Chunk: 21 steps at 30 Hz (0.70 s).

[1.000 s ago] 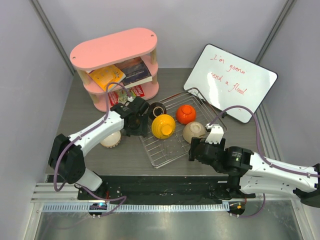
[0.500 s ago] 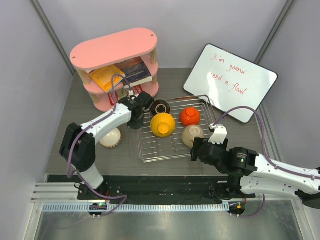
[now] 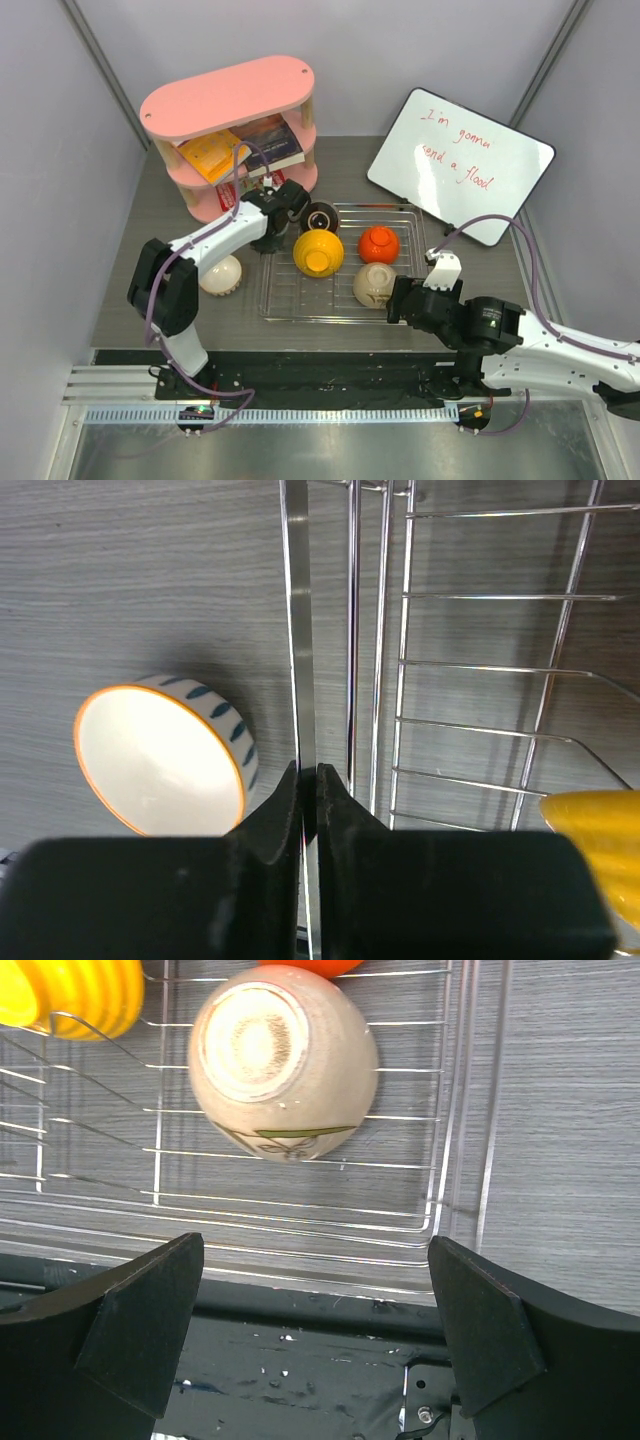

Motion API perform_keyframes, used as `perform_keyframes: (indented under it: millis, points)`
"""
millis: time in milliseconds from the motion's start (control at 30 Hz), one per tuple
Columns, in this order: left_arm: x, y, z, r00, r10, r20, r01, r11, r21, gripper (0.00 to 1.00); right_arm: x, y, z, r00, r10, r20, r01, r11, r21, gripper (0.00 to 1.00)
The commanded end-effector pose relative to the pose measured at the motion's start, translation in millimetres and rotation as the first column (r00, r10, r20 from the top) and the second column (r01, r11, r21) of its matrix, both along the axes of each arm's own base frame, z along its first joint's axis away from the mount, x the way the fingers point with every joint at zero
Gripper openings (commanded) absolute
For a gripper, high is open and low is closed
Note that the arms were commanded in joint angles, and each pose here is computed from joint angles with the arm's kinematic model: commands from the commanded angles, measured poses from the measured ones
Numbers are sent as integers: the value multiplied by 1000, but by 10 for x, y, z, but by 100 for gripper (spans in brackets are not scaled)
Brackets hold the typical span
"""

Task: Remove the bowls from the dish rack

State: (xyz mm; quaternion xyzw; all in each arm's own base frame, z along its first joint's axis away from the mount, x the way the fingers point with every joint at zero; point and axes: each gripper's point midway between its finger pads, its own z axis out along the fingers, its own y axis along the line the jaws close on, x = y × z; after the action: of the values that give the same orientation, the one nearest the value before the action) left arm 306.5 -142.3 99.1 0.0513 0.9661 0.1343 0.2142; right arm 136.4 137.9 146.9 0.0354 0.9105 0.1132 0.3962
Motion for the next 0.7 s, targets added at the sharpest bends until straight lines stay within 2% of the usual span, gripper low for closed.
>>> perform_keyframes:
  millis: [0, 67, 100, 133, 167, 367, 500, 533, 567, 633, 667]
  points:
    - [101, 285, 86, 999, -25, -21, 27, 991, 129, 11, 52, -6, 55, 999, -23, 28, 23, 1000, 2, 100]
    - [119, 273, 137, 1000, -23, -6, 24, 993, 120, 37, 57, -14, 64, 999, -27, 32, 26, 1000, 5, 100]
    - [128, 258, 168, 1000, -23, 6, 22, 994, 107, 42, 56, -16, 68, 999, -26, 33, 26, 1000, 6, 100]
    - [142, 250, 235, 999, -18, 33, 15, 996, 87, 52, 58, -18, 72, 999, -27, 35, 26, 1000, 7, 100]
    - [140, 250, 263, 999, -15, 45, 11, 997, 78, 55, 63, -18, 76, 999, -29, 37, 29, 1000, 9, 100]
    - [121, 162, 479, 994, -24, 105, 26, 1000, -17, 59, 76, 9, 59, 999, -26, 33, 27, 1000, -15, 100]
    - [34, -115, 675, 985, -103, 136, 129, 971, -199, 60, 88, 42, 60, 999, -18, 33, 19, 1000, -24, 100]
    - [-2, -326, 718, 977, -156, 142, 193, 934, -301, 61, 89, 46, 54, 999, -16, 32, 17, 999, -29, 100]
    - [-76, -438, 728, 966, -215, 144, 254, 900, -355, 62, 91, 50, 43, 999, -14, 31, 15, 999, -37, 100]
    - [-109, -626, 904, 939, -264, 222, 338, 829, -445, 68, 95, 67, 31, 999, -13, 29, 14, 999, -38, 100]
    - [-208, -734, 885, 928, -306, 213, 372, 782, -499, 70, 97, 71, 24, 1000, -12, 29, 13, 999, -41, 100]
